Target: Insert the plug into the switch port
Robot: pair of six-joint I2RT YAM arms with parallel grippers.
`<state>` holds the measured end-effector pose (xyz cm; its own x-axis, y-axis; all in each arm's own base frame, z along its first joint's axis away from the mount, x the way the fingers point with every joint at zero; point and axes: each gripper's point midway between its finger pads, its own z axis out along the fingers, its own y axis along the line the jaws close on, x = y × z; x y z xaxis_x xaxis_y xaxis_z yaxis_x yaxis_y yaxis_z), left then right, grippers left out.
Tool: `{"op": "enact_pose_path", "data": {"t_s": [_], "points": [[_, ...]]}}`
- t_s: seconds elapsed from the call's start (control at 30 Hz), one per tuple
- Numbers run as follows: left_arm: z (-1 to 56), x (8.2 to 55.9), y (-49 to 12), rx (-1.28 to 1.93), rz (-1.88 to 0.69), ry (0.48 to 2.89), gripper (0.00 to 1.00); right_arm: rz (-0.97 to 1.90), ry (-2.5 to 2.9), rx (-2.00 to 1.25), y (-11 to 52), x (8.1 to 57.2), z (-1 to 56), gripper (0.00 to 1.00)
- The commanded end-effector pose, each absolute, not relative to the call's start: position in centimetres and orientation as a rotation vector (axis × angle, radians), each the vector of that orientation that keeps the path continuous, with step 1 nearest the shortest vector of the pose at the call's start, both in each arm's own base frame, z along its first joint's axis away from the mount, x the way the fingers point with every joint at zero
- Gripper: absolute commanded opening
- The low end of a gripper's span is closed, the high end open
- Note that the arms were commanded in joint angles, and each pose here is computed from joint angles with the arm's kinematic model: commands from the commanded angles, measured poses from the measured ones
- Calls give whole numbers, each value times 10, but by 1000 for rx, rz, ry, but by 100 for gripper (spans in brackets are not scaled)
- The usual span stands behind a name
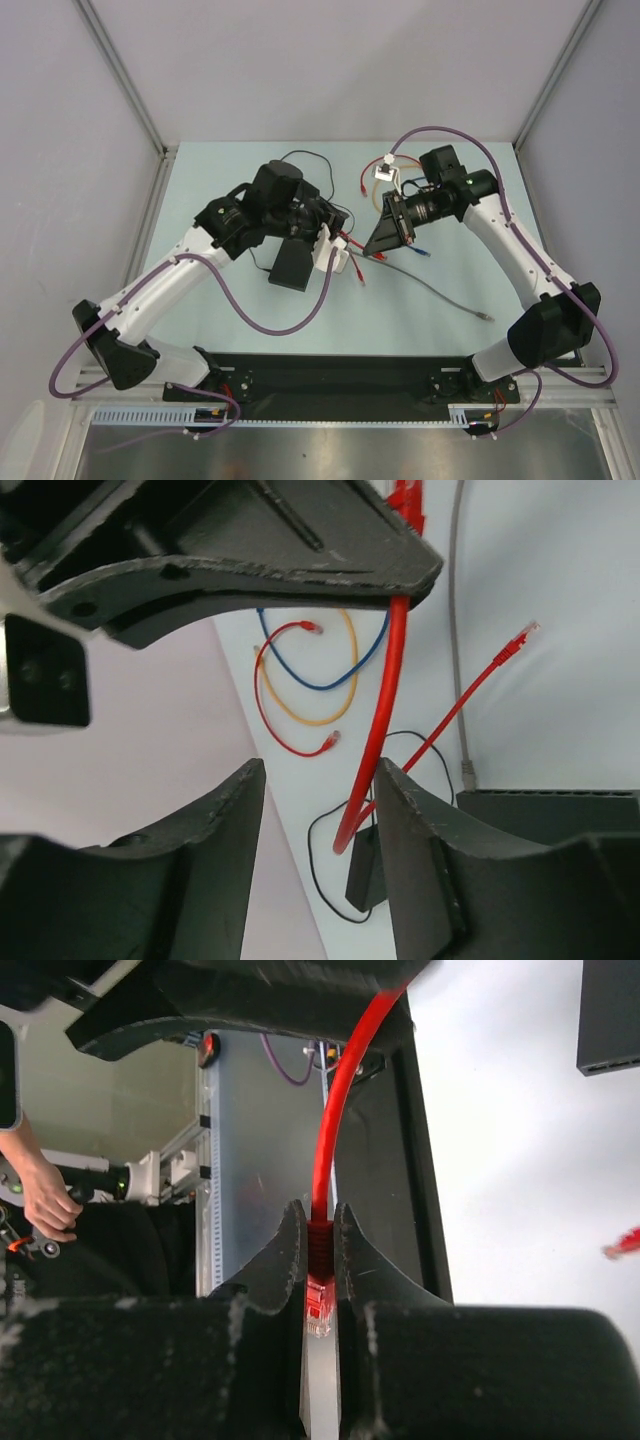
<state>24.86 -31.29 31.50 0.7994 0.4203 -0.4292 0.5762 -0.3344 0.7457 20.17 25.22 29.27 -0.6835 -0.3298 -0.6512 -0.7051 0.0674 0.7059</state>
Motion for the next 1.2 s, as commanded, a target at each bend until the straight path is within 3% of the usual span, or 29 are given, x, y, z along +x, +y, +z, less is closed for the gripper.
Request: {"op": "enact_pose_path", "data": {"t_s": [0.0, 0.07, 0.13, 0.2, 0.23, 0.3, 0.33, 0.47, 0.5, 0.53, 0.67, 0.9, 1.17], "points": [[305, 232, -322, 2043, -249, 658, 41, 1583, 1933, -1135, 253, 197, 312, 0], [300, 228, -324, 2065, -276, 658, 29, 1564, 1903, -1156, 255, 199, 318, 0], [295, 221, -324, 2054, -343, 718, 6, 1504, 1880, -1160, 253, 208, 326, 1], [301, 227, -330, 1960, -383, 801, 0, 1421, 1883, -1096, 243, 231, 331, 21], [302, 227, -330, 1867, -471, 938, 0, 1393, 1894, -1045, 237, 245, 335, 46], [328, 247, -329, 1616, -525, 1030, 0, 1351, 1871, -943, 220, 277, 358, 71], [332, 253, -325, 1459, -614, 1184, 0, 1303, 1861, -843, 194, 300, 372, 72], [367, 280, -308, 988, -646, 1337, 0, 1226, 1745, -556, 133, 342, 437, 74], [376, 284, -307, 913, -664, 1338, 0, 1355, 1830, -345, 130, 346, 417, 73], [388, 289, -305, 787, -713, 1366, 0, 1243, 1616, -438, 125, 338, 461, 73], [406, 322, -294, 419, -666, 1472, 0, 1238, 1537, -290, 141, 336, 467, 70], [438, 324, -310, 261, -821, 1456, 0, 1247, 1461, -278, 208, 331, 490, 60], [445, 311, -322, 275, -937, 1403, 0, 1345, 1408, -340, 260, 335, 498, 54]]}}
